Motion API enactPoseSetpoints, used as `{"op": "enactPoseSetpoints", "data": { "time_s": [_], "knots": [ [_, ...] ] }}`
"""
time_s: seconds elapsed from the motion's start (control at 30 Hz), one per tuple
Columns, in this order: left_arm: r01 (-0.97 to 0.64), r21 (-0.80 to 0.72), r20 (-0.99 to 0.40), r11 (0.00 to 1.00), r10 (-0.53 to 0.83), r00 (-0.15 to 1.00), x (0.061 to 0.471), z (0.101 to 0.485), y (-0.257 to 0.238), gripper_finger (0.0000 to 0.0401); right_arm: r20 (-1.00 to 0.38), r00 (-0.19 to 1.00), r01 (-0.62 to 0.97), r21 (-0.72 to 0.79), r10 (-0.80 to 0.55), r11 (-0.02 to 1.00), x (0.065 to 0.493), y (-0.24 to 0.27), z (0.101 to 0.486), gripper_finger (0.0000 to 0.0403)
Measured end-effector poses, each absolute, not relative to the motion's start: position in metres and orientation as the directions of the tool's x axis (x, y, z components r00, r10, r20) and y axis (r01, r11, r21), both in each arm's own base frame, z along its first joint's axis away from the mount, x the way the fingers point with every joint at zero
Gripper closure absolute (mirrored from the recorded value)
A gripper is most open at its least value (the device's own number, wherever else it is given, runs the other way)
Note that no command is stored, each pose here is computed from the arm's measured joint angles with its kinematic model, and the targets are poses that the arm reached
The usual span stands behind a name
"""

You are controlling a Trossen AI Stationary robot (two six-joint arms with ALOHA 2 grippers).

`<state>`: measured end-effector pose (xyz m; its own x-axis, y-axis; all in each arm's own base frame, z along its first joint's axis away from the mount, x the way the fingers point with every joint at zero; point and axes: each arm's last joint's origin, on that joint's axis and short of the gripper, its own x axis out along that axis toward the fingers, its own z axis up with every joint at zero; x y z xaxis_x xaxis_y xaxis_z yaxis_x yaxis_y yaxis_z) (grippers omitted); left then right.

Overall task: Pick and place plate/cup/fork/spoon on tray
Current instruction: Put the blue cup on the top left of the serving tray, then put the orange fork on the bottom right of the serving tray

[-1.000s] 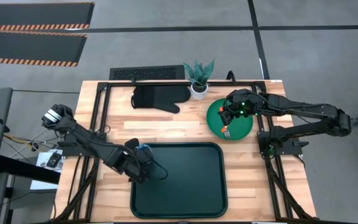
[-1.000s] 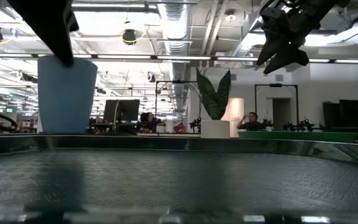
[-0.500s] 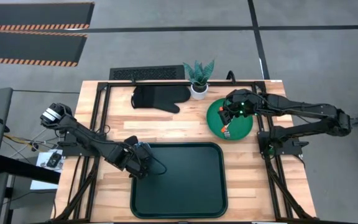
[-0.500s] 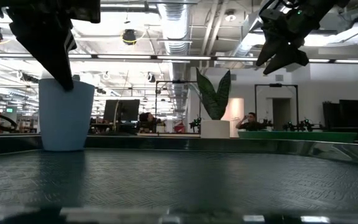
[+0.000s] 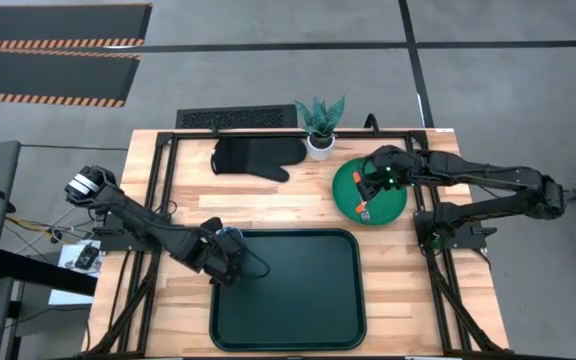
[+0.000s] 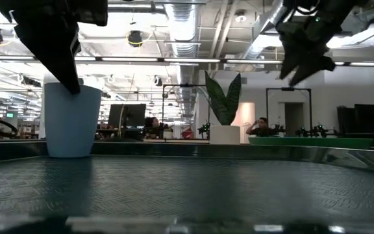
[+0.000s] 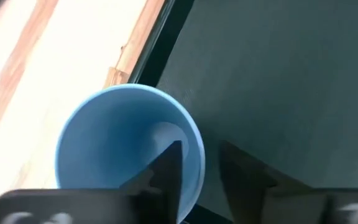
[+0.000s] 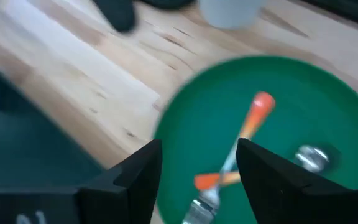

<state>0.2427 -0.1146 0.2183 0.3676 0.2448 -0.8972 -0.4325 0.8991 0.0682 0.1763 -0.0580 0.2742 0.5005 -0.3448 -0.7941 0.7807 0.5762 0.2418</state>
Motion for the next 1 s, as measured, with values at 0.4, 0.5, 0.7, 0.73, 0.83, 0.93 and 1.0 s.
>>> {"op": "enactPoseSetpoints", "data": {
  "time_s": [0.4,0.5,0.7,0.73,0.83,0.93,1.0],
  "knots": [
    [-0.473,-0.031,-0.92,0.881,0.16,0.358,0.241,0.225,-0.113,0.0155,-0.866,0.37,0.88,0.21,-0.337,0.427,0.165,-0.061,0.244,0.0152],
    [-0.494,-0.082,-0.902,0.865,0.147,0.407,0.239,0.238,-0.111,0.014,-0.885,0.334,0.895,0.189,-0.325,0.405,0.167,-0.062,0.229,0.0152],
    [-0.514,-0.186,-0.837,0.838,0.138,0.529,0.233,0.273,-0.106,0.0134,-0.89,0.324,0.882,0.162,-0.322,0.442,0.191,-0.07,0.209,0.0152],
    [-0.519,-0.203,-0.827,0.83,0.138,0.545,0.231,0.278,-0.105,0.0134,-0.888,0.326,0.879,0.16,-0.323,0.449,0.196,-0.073,0.205,0.0152],
    [-0.543,-0.25,-0.793,0.802,0.152,0.589,0.227,0.29,-0.102,0.0136,-0.908,0.291,0.885,0.135,-0.303,0.447,0.206,-0.079,0.191,0.0153],
    [-0.565,-0.278,-0.767,0.777,0.174,0.617,0.223,0.297,-0.099,0.0136,-0.934,0.223,0.898,0.085,-0.279,0.433,0.211,-0.084,0.174,0.0154],
    [-0.576,-0.29,-0.754,0.764,0.188,0.629,0.221,0.3,-0.097,0.0136,-0.947,0.183,0.902,0.055,-0.264,0.428,0.214,-0.086,0.165,0.0154]
  ]
}}
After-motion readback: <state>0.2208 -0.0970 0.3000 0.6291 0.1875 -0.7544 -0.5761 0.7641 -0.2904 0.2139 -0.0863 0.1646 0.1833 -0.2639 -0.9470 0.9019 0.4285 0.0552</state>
